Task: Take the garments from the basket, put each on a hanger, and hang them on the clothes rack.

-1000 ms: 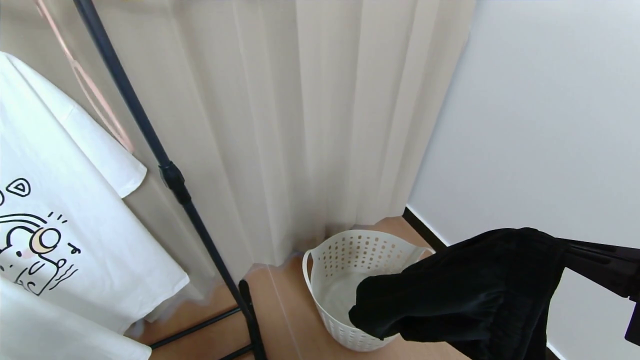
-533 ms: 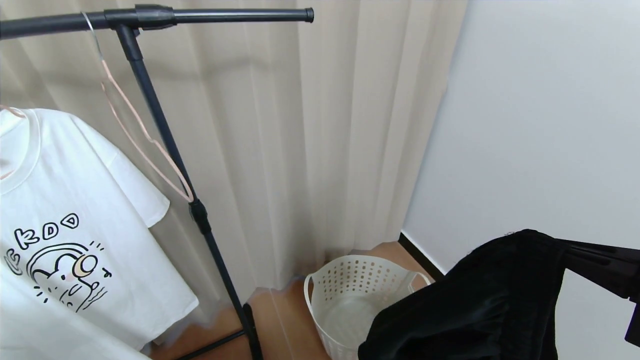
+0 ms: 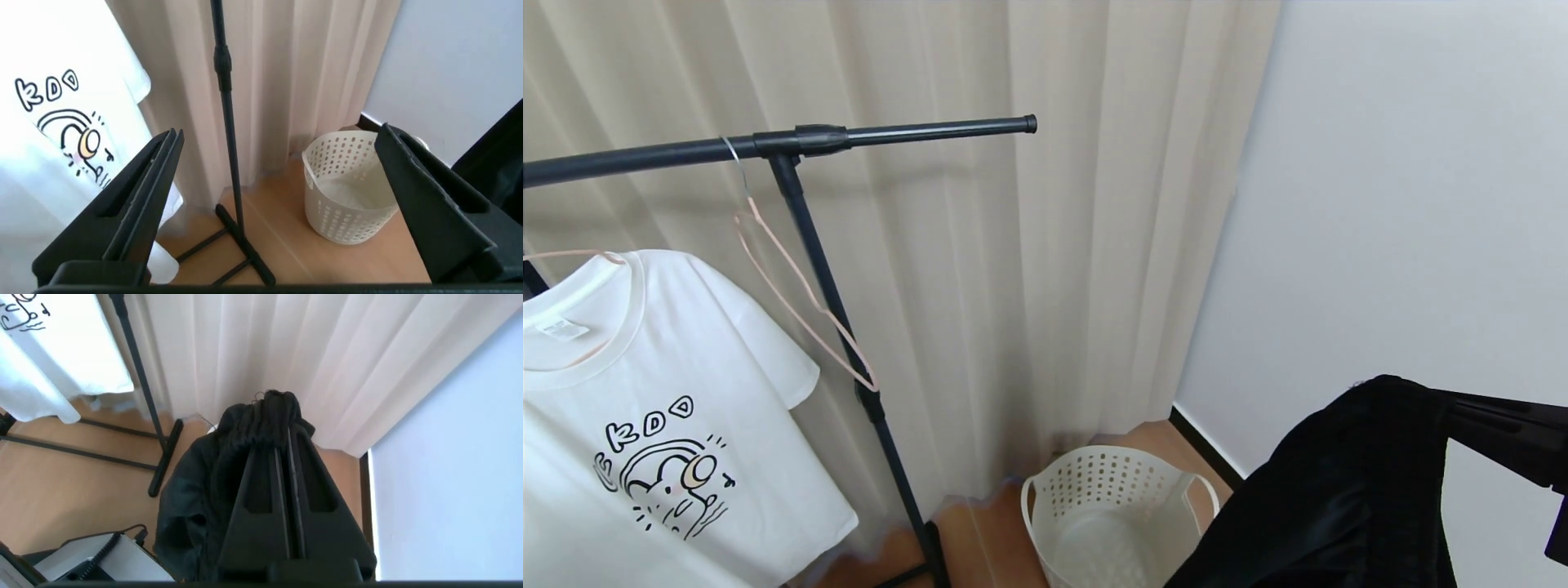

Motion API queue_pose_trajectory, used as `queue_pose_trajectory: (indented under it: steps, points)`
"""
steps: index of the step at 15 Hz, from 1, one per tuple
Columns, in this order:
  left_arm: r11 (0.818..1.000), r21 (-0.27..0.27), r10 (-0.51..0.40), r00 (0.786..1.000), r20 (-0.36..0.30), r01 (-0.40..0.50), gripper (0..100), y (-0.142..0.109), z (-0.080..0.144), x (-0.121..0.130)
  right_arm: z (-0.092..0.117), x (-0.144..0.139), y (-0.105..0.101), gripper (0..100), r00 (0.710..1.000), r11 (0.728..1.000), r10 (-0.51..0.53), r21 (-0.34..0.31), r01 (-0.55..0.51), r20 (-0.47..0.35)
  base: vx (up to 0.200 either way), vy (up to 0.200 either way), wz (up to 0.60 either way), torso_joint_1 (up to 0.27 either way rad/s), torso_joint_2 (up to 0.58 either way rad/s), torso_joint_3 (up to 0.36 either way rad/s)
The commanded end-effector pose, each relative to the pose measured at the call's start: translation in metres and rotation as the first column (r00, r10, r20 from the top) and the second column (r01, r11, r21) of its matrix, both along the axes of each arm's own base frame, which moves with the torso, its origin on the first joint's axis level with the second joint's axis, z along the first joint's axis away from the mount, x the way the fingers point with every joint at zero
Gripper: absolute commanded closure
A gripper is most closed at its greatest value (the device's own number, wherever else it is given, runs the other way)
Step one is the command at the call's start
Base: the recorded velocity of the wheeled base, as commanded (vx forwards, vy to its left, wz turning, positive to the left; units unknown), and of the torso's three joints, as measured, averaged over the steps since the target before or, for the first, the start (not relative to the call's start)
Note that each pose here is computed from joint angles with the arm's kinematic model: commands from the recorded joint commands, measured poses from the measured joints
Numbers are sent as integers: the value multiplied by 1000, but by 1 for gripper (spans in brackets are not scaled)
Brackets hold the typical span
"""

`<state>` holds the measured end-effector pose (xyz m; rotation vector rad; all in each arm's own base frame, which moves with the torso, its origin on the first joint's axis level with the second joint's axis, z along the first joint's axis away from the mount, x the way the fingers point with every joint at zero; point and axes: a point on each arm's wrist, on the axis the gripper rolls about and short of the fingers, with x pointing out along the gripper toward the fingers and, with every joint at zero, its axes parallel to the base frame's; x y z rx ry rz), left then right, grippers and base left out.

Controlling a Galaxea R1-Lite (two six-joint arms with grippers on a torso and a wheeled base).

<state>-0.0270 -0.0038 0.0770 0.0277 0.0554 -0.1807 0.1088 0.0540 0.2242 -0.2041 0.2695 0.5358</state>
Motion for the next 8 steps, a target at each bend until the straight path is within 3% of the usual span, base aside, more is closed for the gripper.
queue_pose_trajectory:
  steps: [1, 8]
  points:
    - [1000, 0, 2, 1000, -1, -2, 0, 0, 0, 0, 0, 0, 0, 100, 1000, 1000, 1, 0, -1, 1, 0, 0, 0, 227, -559, -330]
    - [1000, -2, 2, 1000, -2, -2, 0, 0, 0, 0, 0, -1, 0, 100, 1000, 1000, 1, 1, -1, 3, 0, 0, 0, 234, -552, -323]
